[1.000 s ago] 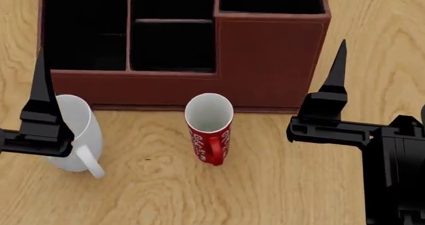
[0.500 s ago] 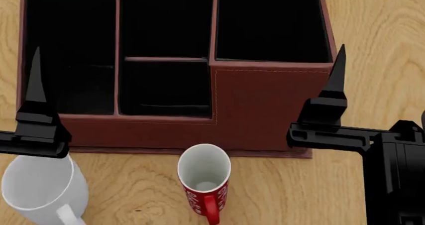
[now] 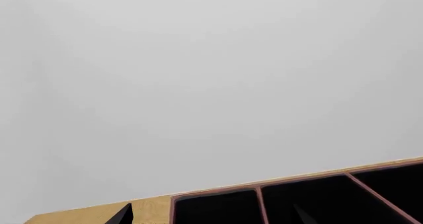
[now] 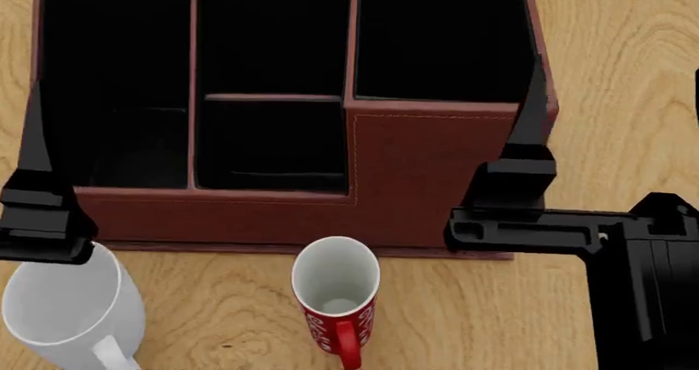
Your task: Pick up the white mug and place it to the right of the caddy.
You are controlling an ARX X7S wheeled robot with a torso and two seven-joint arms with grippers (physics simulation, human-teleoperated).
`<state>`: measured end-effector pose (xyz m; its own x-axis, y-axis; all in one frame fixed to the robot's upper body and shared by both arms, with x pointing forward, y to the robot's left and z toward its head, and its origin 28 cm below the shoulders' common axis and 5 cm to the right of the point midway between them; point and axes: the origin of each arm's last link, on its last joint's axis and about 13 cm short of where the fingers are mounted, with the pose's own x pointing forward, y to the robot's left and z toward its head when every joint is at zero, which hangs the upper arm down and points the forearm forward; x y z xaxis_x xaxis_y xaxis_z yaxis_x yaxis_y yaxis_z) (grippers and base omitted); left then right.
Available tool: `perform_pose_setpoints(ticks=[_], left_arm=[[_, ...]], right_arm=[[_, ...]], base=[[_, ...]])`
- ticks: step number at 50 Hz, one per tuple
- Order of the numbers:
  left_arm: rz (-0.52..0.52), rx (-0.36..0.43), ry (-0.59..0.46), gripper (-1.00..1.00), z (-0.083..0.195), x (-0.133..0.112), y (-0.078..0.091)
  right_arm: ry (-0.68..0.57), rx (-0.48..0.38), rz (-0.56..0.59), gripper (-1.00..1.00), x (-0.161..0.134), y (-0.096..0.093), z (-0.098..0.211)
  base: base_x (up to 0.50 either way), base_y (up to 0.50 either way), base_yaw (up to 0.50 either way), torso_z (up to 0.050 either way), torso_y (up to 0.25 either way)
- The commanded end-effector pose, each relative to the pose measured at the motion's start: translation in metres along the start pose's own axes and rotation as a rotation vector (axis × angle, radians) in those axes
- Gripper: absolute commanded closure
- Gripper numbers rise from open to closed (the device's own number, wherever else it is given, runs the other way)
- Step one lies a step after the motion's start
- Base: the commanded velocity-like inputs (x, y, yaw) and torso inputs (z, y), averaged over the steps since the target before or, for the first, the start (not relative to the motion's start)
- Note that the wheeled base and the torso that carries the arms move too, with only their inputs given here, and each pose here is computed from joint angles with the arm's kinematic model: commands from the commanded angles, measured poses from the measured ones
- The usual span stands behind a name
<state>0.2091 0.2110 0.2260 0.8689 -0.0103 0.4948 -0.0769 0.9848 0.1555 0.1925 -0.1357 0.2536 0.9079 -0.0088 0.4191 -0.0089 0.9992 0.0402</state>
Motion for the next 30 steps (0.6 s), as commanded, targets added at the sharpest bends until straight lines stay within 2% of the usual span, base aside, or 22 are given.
perform_pose_setpoints(ticks=[1,5,9,11,12,14,22,24,30], left_arm=[[0.032,0.014,0.011,-1.0,0.002,-0.008,0.007],[0.06,0.012,0.014,-1.0,0.004,-0.014,0.013],[0.133,0.029,0.001,-1.0,0.006,-0.021,0.025],[0.128,0.072,-0.03,-1.0,0.014,-0.026,0.034],[0.114,0.067,-0.027,-1.0,0.019,-0.031,0.036],[0.212,0.061,-0.016,-1.0,0.025,-0.039,0.039],[0.315,0.093,-0.043,-1.0,0.041,-0.067,0.058],[0.332,0.096,-0.051,-1.0,0.043,-0.071,0.061],[0.357,0.12,-0.049,-1.0,0.04,-0.074,0.061]], right_arm=[[0.003,-0.006,0.149,-1.0,-0.017,0.023,0.028],[0.006,-0.018,0.22,-1.0,-0.019,0.035,0.032],[0.02,-0.008,0.266,-1.0,-0.016,0.043,0.031],[0.038,-0.007,0.287,-1.0,-0.015,0.047,0.029],[0.053,0.001,0.311,-1.0,-0.014,0.05,0.028],[0.06,-0.008,0.331,-1.0,-0.013,0.054,0.028],[0.115,-0.04,0.458,-1.0,-0.012,0.074,0.018],[0.159,-0.026,0.497,-1.0,-0.014,0.08,0.015],[0.216,-0.064,0.556,-1.0,-0.015,0.093,0.009]], base=[[0.0,0.0,0.0,0.0,0.0],[0.0,0.0,0.0,0.0,0.0],[0.0,0.0,0.0,0.0,0.0],[0.0,0.0,0.0,0.0,0.0],[0.0,0.0,0.0,0.0,0.0],[0.0,0.0,0.0,0.0,0.0],[0.0,0.0,0.0,0.0,0.0],[0.0,0.0,0.0,0.0,0.0],[0.0,0.0,0.0,0.0,0.0]])
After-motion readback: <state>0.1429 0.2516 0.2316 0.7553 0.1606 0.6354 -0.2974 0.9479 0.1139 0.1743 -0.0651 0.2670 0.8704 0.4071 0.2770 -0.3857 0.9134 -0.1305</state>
